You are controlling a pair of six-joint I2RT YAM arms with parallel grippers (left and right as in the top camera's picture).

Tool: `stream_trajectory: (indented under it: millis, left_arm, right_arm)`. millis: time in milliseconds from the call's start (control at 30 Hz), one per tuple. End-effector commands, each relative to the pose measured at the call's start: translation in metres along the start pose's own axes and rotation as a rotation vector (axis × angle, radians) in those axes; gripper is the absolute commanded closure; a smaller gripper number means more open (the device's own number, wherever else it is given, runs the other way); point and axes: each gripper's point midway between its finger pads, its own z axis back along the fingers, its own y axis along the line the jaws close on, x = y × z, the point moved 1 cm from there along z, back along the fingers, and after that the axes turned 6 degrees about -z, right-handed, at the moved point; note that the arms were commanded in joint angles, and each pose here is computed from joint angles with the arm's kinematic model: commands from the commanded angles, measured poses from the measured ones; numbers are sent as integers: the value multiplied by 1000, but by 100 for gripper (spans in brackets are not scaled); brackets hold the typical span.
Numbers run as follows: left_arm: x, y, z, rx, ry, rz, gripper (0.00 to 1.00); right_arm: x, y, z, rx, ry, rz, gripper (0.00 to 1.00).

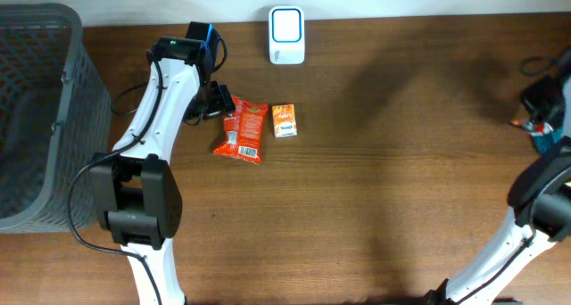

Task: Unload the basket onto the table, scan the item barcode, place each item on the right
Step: 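Carry the hex wrench pack to the right edge and release it, then grasp the small orange snack packet with the right gripper and lift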

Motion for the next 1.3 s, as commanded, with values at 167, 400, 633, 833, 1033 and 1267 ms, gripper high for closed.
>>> stream_trajectory:
  millis: [167, 400, 633, 833, 1033, 1267]
  left_arm:
    - [1, 3, 6, 7, -17, 12, 1]
    - [1, 3, 6, 7, -18, 12, 1]
    - [1, 3, 6, 7, -17, 12, 1]
    - [1, 3, 6, 7, -18, 12, 1]
    - [1, 3, 6, 7, -18, 12, 1]
    - [1, 3, 6, 7, -18, 12, 1]
  right_arm:
    - [24, -97, -25, -213, -20, -122, 87]
    - [19, -104, -32, -161, 42, -126, 26]
    - [-34, 16, 12, 300, 203, 110, 20]
    - [-159, 132, 52, 593, 313, 722, 12]
    - [-312, 186, 65, 610, 425, 1049, 24]
    - [-431, 219, 82, 678, 436, 1237, 37]
